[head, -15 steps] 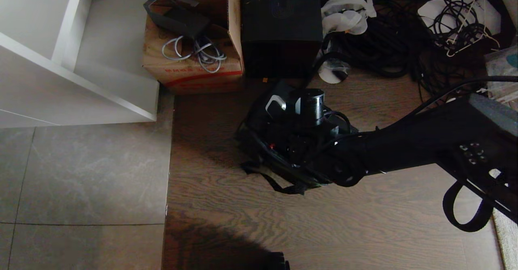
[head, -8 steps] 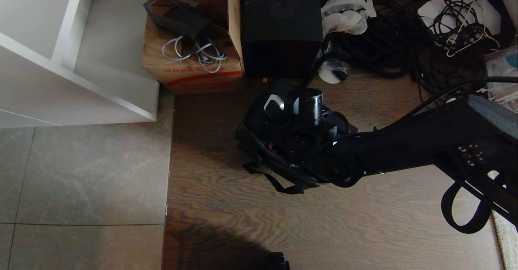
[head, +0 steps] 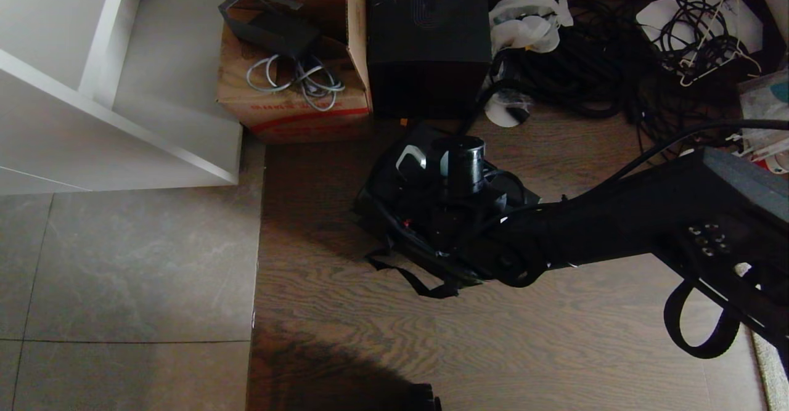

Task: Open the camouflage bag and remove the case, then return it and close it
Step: Grip the handle

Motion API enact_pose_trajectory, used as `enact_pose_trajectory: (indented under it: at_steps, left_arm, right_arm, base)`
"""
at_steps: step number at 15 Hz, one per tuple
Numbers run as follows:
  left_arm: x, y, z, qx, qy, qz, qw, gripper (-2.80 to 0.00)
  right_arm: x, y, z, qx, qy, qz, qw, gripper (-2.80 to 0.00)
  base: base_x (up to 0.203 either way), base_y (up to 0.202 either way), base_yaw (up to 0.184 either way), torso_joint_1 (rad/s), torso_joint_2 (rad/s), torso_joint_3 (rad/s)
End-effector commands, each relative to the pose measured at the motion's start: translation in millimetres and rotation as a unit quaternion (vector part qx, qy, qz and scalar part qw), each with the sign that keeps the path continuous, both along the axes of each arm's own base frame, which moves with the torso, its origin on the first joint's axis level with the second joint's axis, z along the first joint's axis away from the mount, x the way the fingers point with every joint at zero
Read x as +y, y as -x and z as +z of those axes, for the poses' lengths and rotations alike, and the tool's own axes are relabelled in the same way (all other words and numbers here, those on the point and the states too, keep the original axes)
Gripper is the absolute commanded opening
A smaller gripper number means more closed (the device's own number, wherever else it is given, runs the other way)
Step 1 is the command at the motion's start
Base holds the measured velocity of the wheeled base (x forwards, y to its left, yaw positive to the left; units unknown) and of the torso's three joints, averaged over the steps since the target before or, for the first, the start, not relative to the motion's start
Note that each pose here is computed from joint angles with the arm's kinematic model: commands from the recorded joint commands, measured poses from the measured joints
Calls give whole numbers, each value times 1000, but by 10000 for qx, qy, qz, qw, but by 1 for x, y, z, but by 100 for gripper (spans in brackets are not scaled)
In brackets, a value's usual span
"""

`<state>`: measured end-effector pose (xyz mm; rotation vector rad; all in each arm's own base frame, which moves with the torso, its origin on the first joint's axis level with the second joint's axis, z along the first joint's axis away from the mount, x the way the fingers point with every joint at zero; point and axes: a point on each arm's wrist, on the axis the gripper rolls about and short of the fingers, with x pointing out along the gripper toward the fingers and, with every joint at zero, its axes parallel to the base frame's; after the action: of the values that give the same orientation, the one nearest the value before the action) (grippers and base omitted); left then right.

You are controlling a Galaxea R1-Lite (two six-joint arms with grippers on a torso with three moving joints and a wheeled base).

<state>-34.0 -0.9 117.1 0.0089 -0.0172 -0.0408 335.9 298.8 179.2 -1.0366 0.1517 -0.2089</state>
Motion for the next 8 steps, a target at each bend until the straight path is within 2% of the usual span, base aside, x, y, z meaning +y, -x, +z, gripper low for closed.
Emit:
enact_pose_trajectory:
  at_steps: [1, 2, 3, 6, 8]
  left_arm:
    - [-4, 4, 16, 700, 71, -800, 9943, -280]
    - [-5, 6, 22, 900, 134, -1150, 9892, -280]
    - [-6, 3, 25, 1051, 185, -1312, 9856, -280]
    - [-7, -6, 42, 1279, 352, -1631, 9776, -280]
    - [-9, -19, 54, 1574, 557, -1911, 9673, -280]
  right_arm:
    - [1, -1, 2, -38, -14, -26, 10000, -280]
    - [1, -1, 3, -45, -10, -32, 10000, -280]
    - [2, -2, 4, -56, 25, -37, 10000, -280]
    - [5, -5, 6, -108, -10, -47, 9999, -280]
    - [6, -6, 8, -134, -10, -52, 9999, -280]
  base:
    - [0, 0, 0, 0, 0, 0]
    - [0, 0, 0, 0, 0, 0]
    - [0, 0, 0, 0, 0, 0]
    - [0, 0, 0, 0, 0, 0]
    - [0, 0, 0, 0, 0, 0]
